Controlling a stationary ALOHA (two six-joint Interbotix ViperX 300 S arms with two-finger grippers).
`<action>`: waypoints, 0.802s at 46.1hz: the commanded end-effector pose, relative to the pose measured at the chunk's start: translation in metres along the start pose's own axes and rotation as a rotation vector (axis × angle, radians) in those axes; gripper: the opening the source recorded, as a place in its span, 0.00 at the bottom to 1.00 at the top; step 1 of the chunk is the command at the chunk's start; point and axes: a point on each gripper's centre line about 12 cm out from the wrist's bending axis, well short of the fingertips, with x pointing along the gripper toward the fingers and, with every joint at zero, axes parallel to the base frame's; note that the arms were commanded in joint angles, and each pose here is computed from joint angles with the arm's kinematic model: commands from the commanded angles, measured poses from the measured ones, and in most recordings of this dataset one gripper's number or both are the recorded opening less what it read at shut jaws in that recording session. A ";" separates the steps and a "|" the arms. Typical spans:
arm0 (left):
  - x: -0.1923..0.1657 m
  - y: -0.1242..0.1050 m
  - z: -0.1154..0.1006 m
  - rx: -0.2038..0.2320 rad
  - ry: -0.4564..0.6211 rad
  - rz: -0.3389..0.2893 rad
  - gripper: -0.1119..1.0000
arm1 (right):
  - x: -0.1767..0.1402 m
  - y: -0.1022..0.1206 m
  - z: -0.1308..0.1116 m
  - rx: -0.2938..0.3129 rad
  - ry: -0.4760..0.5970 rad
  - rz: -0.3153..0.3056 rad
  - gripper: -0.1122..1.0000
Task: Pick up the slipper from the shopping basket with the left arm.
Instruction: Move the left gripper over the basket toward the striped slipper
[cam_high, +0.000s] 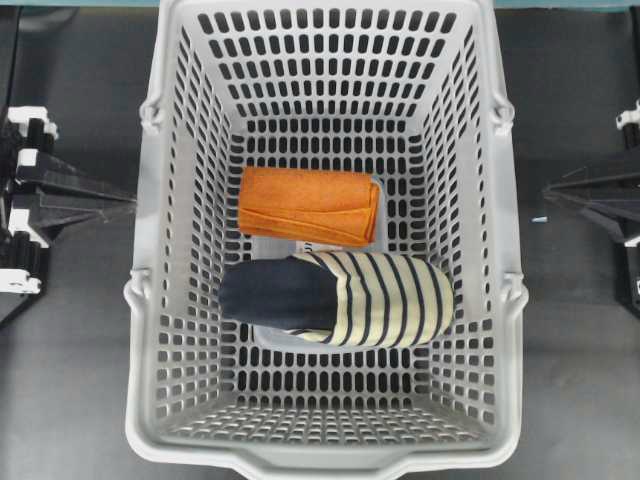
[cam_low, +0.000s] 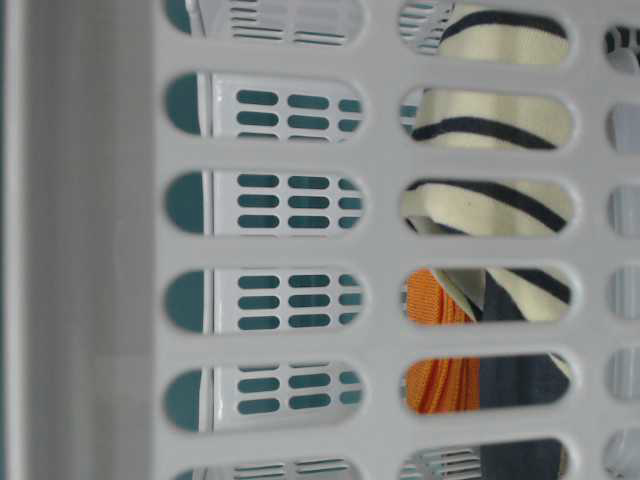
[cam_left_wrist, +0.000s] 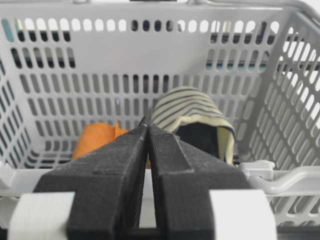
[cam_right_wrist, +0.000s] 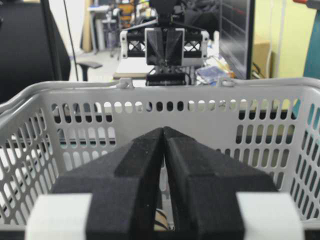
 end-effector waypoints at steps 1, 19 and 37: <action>0.007 -0.004 0.020 0.015 0.009 -0.023 0.15 | 0.002 0.001 0.005 0.011 -0.012 0.004 0.10; 0.057 -0.006 0.073 -0.016 0.297 -0.016 0.10 | -0.005 0.003 0.002 0.041 0.049 0.014 0.10; 0.160 -0.021 0.062 0.008 0.763 -0.029 0.10 | -0.009 0.003 -0.002 0.042 0.086 0.013 0.10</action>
